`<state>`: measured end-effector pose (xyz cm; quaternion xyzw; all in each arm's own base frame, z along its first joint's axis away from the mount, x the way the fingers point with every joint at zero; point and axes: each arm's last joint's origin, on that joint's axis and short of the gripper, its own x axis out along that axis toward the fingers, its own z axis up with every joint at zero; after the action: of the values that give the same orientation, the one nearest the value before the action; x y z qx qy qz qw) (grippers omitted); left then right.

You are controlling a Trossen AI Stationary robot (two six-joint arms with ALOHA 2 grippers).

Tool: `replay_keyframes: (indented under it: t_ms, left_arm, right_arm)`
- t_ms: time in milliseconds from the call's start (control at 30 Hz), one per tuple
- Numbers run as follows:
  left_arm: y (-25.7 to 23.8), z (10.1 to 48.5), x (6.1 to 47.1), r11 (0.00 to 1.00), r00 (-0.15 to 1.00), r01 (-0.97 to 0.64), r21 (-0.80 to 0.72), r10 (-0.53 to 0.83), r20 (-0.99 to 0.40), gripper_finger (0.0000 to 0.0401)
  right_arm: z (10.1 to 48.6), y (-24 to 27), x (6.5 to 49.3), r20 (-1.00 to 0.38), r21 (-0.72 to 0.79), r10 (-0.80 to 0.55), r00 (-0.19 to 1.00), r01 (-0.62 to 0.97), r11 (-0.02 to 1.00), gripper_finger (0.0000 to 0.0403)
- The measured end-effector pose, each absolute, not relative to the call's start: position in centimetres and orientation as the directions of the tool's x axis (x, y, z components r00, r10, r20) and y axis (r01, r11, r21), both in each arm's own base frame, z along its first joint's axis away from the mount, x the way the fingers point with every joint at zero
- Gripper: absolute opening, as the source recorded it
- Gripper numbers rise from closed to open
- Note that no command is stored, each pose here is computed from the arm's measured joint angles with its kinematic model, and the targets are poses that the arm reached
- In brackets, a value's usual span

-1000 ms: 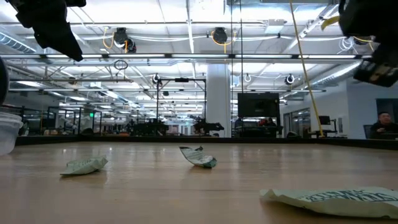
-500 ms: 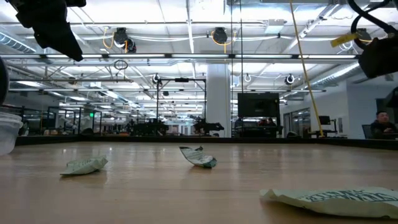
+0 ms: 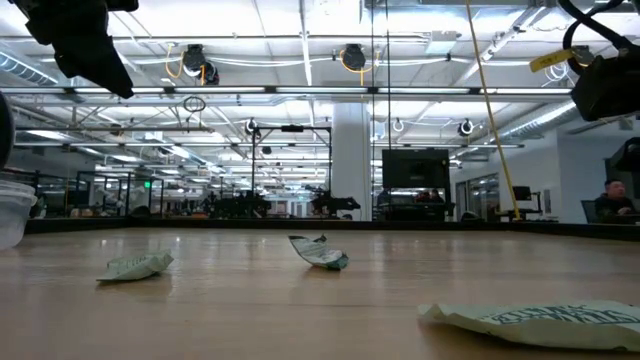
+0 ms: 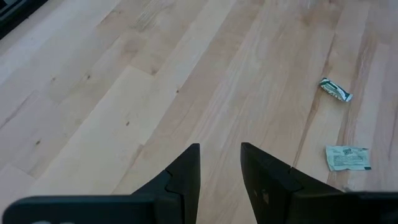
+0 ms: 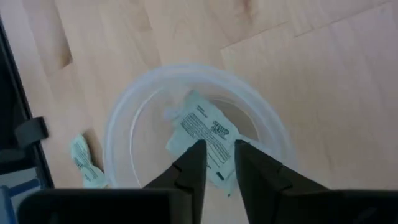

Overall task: Pick and place items into bin
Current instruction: Put the green truvia packet into the left transparent bin

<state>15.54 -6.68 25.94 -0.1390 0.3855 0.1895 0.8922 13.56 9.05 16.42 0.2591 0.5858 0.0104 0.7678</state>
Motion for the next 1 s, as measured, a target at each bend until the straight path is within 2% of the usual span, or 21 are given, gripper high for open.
replay_keyframes:
  t_ms: [233,400,500,600,700,800,867,933,1000]
  left_arm:
    - [-6.7,25.9,15.5,0.888,0.631,-0.449,-0.101,0.235,-0.739,0.0120]
    - [-6.5,26.0,15.6,0.861,0.643,-0.500,-0.096,0.295,-0.707,0.0120]
    - [-6.3,26.1,15.6,0.859,0.647,-0.508,-0.063,0.332,-0.687,0.0120]
    - [-6.2,26.3,16.2,0.855,0.667,-0.506,-0.114,0.304,-0.681,0.0120]
    - [-6.5,26.3,17.9,0.846,0.735,-0.466,-0.259,0.208,-0.645,0.0120]
    - [-7.2,25.7,20.3,0.886,0.803,-0.303,-0.352,0.038,-0.595,0.0120]
    - [-7.7,25.2,22.3,0.901,0.834,-0.185,-0.393,-0.067,-0.547,0.0120]
    - [-7.9,24.1,23.9,0.907,0.830,-0.128,-0.402,-0.124,-0.544,0.0120]
    - [-8.0,22.6,25.4,0.899,0.806,-0.127,-0.419,-0.152,-0.572,0.0120]
  right_arm:
    - [17.6,9.6,14.3,-0.805,0.541,0.428,0.411,0.212,0.814,0.0104]
    - [19.7,10.1,14.8,-0.646,0.678,0.537,0.542,0.084,0.730,0.0099]
    - [21.0,10.1,15.2,-0.539,0.690,0.545,0.642,-0.034,0.723,0.0092]
    - [22.0,10.0,15.6,-0.454,0.590,0.471,0.756,-0.141,0.795,0.0089]
    - [22.5,9.6,16.1,-0.398,0.376,0.316,0.861,-0.162,0.912,0.0089]
    - [22.7,9.1,16.4,-0.354,0.104,0.108,0.929,-0.076,0.992,0.0089]
    - [22.8,8.7,16.5,-0.324,-0.042,-0.029,0.946,0.016,0.999,0.0089]
    - [22.9,8.3,16.5,-0.293,-0.128,-0.141,0.946,0.107,0.986,0.0089]
    - [23.0,8.1,16.5,-0.276,-0.162,-0.196,0.941,0.155,0.975,0.0089]
